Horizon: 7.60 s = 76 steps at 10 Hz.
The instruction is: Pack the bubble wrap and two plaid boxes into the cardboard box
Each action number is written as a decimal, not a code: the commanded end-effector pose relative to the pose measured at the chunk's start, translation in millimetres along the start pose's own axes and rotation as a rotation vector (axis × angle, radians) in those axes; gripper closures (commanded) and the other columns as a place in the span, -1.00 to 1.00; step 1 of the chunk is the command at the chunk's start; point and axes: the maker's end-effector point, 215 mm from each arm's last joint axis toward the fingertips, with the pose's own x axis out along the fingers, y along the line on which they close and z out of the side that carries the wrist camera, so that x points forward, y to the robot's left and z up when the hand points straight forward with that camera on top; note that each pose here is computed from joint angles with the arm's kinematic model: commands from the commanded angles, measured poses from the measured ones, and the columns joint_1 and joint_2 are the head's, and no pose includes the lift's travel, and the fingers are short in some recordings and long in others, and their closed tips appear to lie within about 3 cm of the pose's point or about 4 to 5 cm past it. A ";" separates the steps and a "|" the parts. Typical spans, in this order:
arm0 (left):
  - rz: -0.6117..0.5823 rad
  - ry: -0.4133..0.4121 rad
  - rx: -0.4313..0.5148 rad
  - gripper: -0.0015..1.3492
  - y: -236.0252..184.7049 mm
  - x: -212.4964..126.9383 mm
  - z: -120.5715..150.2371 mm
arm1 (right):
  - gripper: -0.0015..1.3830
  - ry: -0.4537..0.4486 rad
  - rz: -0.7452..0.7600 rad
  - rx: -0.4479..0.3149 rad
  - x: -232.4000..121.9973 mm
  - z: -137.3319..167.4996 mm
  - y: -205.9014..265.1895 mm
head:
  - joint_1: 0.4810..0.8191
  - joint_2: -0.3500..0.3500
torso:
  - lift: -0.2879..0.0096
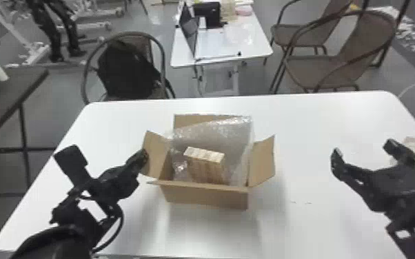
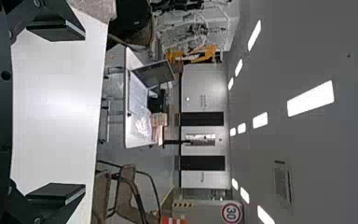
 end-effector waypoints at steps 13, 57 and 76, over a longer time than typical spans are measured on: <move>0.010 -0.006 -0.007 0.81 6.4 -6.7 -0.5 | -0.78 0.164 -0.346 -0.063 -33.9 -118.9 -175.6 | 0.27 -0.20 | 0.21; -0.019 0.005 -0.005 0.81 -6.8 3.5 -6.5 | -0.74 0.146 0.931 0.292 110.2 20.4 168.3 | 0.27 0.98 | 0.21; 0.202 -0.162 0.007 0.81 40.0 -10.0 34.2 | -0.74 -0.034 -0.178 0.008 -47.5 -54.7 -100.0 | 0.27 0.05 | 0.21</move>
